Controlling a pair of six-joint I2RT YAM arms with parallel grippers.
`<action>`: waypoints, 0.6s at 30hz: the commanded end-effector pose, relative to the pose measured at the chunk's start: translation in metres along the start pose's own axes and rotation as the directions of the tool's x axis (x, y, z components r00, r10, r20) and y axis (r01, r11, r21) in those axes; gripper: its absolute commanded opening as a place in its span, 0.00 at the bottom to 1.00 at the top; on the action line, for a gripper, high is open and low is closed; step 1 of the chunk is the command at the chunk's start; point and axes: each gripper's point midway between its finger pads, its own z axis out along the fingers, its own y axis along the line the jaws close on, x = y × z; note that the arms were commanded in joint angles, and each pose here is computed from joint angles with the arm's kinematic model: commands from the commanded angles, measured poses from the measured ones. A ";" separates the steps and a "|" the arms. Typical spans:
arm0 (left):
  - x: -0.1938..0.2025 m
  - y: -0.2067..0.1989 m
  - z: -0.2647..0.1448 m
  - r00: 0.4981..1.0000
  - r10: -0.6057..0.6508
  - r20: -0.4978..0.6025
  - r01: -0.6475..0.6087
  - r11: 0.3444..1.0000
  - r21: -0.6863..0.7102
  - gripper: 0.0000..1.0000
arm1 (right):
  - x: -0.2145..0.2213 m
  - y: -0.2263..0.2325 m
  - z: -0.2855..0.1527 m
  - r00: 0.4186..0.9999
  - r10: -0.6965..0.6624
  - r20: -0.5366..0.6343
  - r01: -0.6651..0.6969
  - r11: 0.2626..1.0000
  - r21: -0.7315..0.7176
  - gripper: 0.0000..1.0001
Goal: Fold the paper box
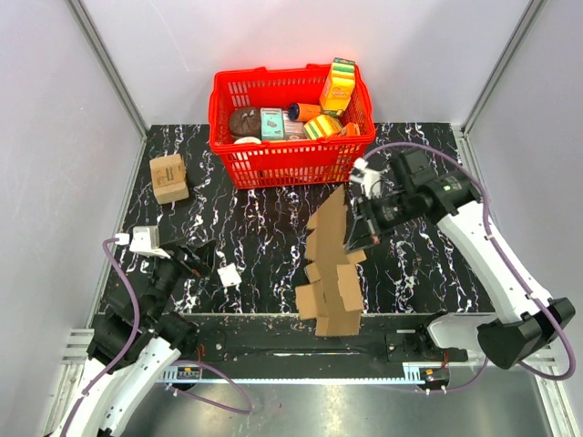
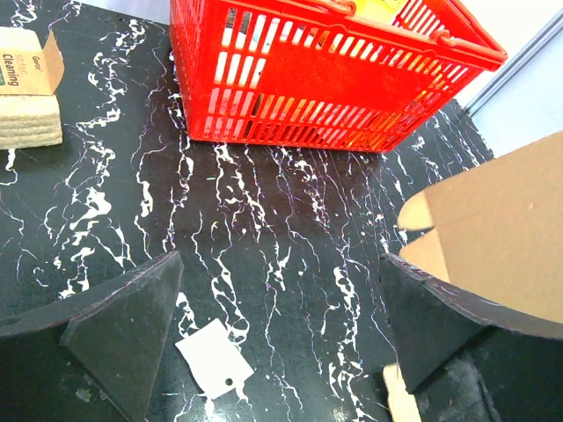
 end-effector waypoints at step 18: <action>-0.011 -0.007 -0.002 0.999 -0.006 0.053 0.004 0.999 0.040 0.99 | -0.037 -0.055 0.034 0.950 -0.270 -0.156 0.311 0.854 0.416 0.30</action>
